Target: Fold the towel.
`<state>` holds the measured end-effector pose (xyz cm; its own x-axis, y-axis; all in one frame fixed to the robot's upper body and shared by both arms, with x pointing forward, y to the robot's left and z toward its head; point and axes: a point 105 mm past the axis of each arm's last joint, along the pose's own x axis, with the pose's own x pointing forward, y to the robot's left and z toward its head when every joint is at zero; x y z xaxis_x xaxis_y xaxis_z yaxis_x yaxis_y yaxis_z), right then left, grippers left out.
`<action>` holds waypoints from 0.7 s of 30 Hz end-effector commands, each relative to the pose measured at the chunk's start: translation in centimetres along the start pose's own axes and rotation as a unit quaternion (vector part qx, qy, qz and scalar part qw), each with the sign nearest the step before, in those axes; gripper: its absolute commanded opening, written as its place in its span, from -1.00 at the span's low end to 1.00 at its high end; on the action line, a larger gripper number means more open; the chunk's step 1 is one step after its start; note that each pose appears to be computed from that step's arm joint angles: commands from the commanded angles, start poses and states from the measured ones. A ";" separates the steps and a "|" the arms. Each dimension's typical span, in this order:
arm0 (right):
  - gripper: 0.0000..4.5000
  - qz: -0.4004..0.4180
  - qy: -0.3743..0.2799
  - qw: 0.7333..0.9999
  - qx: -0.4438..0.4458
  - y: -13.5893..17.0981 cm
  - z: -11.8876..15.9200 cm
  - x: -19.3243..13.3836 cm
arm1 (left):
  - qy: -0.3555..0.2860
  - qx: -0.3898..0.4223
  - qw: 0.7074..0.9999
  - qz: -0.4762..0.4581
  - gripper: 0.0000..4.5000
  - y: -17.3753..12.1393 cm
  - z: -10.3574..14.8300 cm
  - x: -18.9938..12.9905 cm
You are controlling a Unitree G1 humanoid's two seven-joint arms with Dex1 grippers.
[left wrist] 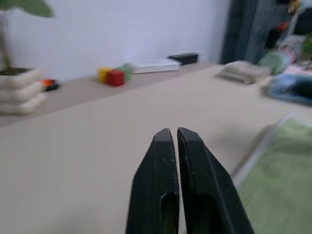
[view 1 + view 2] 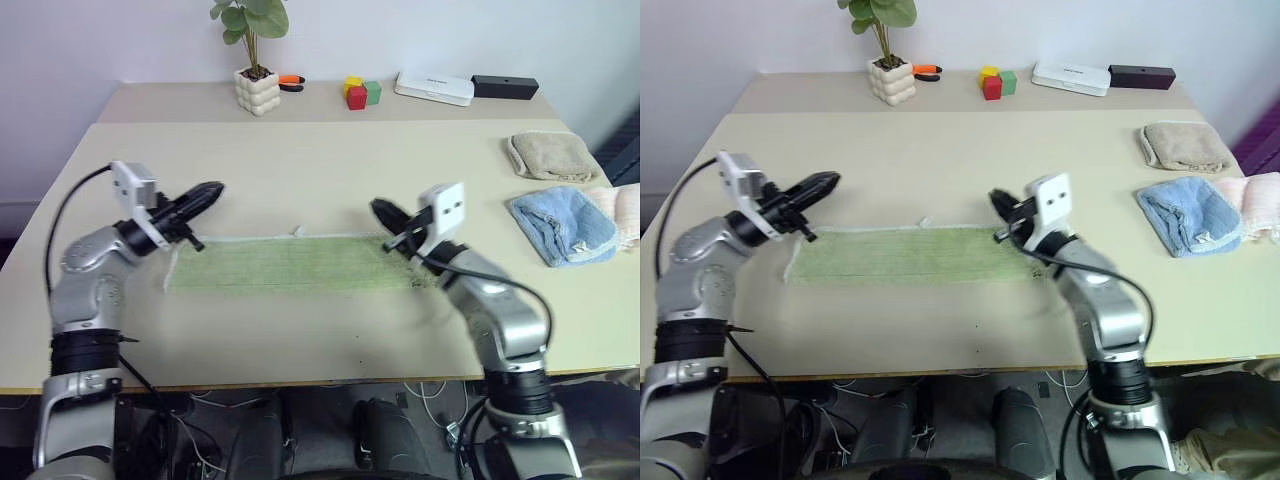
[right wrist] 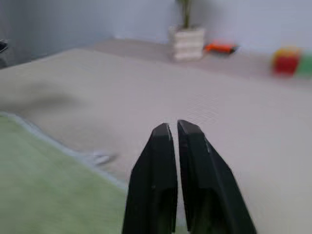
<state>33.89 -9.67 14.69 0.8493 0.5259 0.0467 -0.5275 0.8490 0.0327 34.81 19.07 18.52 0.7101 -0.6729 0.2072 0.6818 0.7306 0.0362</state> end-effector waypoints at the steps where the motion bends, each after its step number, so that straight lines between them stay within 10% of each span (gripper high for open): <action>1: -0.98 -0.062 0.027 0.998 -0.005 -0.7 -2.0 -0.1 | 0.016 -0.038 0.999 0.020 -1.00 -2.1 -2.1 0.8; 9: -0.98 -0.227 0.097 0.968 -0.044 -7.7 -6.0 -3.1 | 0.132 -0.035 0.985 0.107 -1.00 -0.4 -9.0 -3.2; 21: -0.98 -0.259 0.095 0.955 -0.114 -12.2 -4.4 -5.8 | 0.109 0.013 0.978 0.176 -1.00 5.6 -5.0 -6.7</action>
<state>35.54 -22.36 9.01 0.9922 0.0186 -0.1235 -0.0445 0.9766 -0.2105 34.57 27.03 11.25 0.9248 -0.3785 -0.0399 0.3796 0.9248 0.0268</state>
